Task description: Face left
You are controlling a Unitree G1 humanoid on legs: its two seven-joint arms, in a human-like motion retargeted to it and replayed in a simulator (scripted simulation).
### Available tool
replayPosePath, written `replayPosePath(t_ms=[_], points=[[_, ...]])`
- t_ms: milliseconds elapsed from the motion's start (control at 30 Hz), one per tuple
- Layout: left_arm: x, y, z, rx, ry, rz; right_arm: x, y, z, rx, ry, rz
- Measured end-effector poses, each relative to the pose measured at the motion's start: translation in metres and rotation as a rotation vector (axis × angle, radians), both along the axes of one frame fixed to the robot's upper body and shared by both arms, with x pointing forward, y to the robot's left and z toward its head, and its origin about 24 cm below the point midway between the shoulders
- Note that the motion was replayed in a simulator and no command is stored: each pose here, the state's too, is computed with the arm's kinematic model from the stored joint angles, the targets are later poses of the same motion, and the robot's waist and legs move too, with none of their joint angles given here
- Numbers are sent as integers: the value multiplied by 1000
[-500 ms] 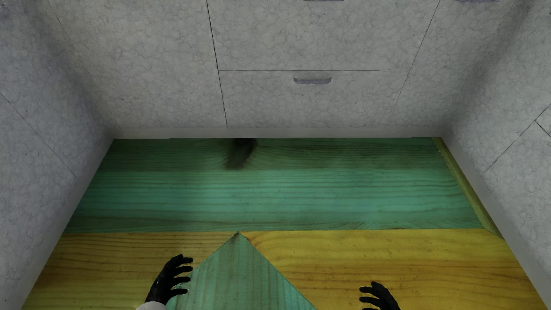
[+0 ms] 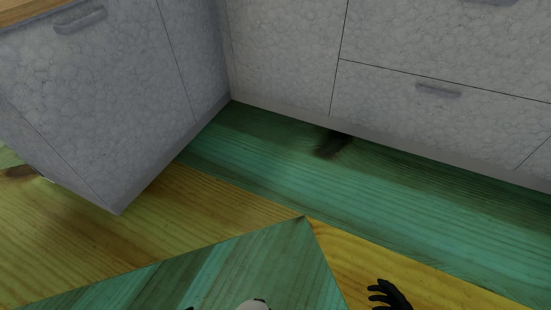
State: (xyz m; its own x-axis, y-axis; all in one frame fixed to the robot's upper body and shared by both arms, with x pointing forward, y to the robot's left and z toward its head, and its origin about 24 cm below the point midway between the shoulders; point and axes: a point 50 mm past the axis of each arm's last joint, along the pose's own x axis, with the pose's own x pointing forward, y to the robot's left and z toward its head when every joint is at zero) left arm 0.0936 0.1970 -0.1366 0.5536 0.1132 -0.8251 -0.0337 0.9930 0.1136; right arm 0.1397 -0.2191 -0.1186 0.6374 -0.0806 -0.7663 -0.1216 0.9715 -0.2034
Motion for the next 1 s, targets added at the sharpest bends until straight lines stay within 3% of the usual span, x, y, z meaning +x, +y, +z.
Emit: replayPosePath(t_ms=[133, 233, 267, 333, 433, 533, 567, 667, 767, 900, 967, 1000], points=[[0, 22, 0, 10, 30, -36, 12, 34, 4, 69, -100, -39], [2, 3, -1, -9, 15, -42, 6, 14, 4, -23, -87, -45], [11, 10, 2, 18, -7, -31, -2, 6, 2, -42, -59, -60], [18, 0, 2, 3, -26, -55, 7, 12, 3, -15, -54, -35], [26, 5, 6, -33, -47, -8, 14, 23, 12, 59, -135, -1], [-2, 6, -2, -23, 1, 8, 24, 34, 11, 99, -123, 27], [-5, 8, 1, -11, -41, 58, 26, 33, 13, 96, -124, 38], [19, -10, 4, -43, -94, -11, -1, 7, 5, 20, -55, -2], [14, 2, 2, -55, -20, 1, 4, 24, 4, 61, -56, -20], [6, -11, -3, -82, 46, -14, 2, 10, 5, 36, -65, -10], [7, 1, -1, -46, 35, -2, 8, 19, 8, 72, -95, -8], [12, -6, -2, -54, 29, -12, 3, 18, 5, 77, -79, -5]])
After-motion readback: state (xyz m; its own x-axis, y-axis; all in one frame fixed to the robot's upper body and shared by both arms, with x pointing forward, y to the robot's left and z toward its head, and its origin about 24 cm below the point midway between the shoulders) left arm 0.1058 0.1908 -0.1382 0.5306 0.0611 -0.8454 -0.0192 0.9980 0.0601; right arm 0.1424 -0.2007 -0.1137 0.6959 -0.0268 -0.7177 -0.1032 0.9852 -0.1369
